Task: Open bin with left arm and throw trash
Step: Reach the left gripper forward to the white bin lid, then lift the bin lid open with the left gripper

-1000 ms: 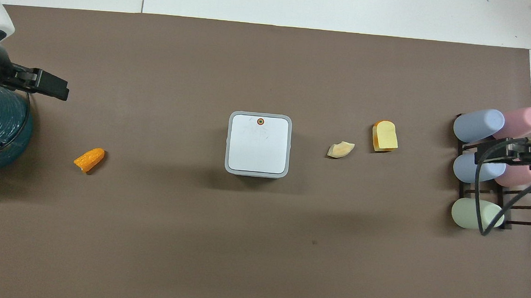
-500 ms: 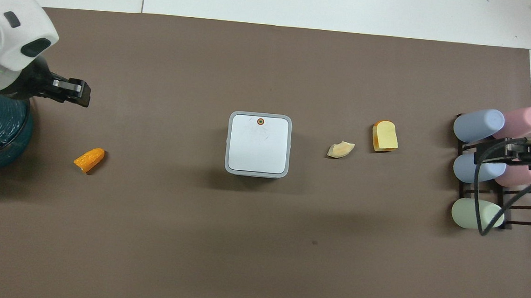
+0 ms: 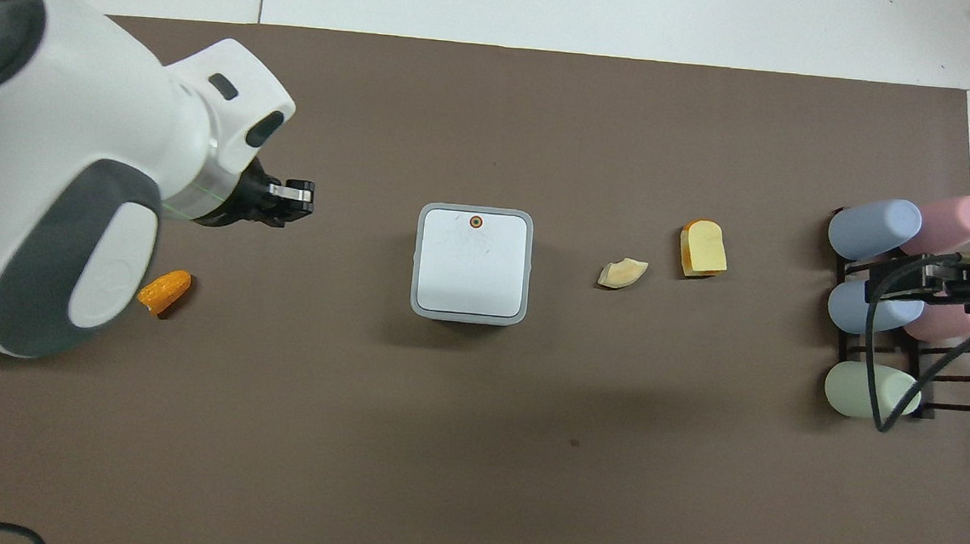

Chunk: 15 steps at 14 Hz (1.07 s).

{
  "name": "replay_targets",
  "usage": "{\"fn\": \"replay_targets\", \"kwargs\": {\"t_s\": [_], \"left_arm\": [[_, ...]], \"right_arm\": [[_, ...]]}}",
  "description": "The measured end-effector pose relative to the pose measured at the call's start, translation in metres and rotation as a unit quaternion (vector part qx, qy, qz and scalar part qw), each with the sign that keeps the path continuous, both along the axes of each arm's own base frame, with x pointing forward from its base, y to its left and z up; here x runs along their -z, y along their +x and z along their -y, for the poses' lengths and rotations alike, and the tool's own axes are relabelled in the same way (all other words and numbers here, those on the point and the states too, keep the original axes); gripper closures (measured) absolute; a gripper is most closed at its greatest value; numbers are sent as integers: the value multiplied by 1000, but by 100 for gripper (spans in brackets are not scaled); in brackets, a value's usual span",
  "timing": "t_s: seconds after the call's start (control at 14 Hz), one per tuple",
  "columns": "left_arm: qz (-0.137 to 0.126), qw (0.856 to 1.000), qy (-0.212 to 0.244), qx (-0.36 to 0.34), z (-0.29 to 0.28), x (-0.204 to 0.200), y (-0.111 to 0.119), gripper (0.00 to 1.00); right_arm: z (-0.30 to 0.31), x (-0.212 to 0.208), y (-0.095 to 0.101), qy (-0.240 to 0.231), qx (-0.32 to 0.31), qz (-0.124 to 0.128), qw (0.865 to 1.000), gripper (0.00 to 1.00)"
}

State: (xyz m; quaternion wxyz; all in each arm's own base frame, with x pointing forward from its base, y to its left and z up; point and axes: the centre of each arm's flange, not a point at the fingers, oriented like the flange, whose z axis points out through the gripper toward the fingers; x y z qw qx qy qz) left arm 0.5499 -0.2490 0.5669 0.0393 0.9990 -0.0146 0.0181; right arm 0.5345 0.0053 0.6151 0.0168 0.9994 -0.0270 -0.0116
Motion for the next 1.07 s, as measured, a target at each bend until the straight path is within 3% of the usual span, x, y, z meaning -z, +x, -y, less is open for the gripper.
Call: {"fn": "replay_targets", "kwargs": {"t_s": [0.21, 0.43, 0.64, 1.07], "left_arm": [[4, 999, -29, -14, 50, 29, -4, 99], [26, 997, -64, -40, 89, 53, -3, 99], [46, 994, -86, -53, 99, 72, -3, 99], [52, 992, -95, -56, 118, 118, 3, 99]], "right_arm": [[-6, 0, 0, 0, -5, 0, 1000, 0], [-4, -1, 0, 0, -3, 1, 1000, 0], [-2, -4, -1, -2, 0, 4, 1000, 0], [6, -4, 0, -3, 12, 4, 1000, 0]]}}
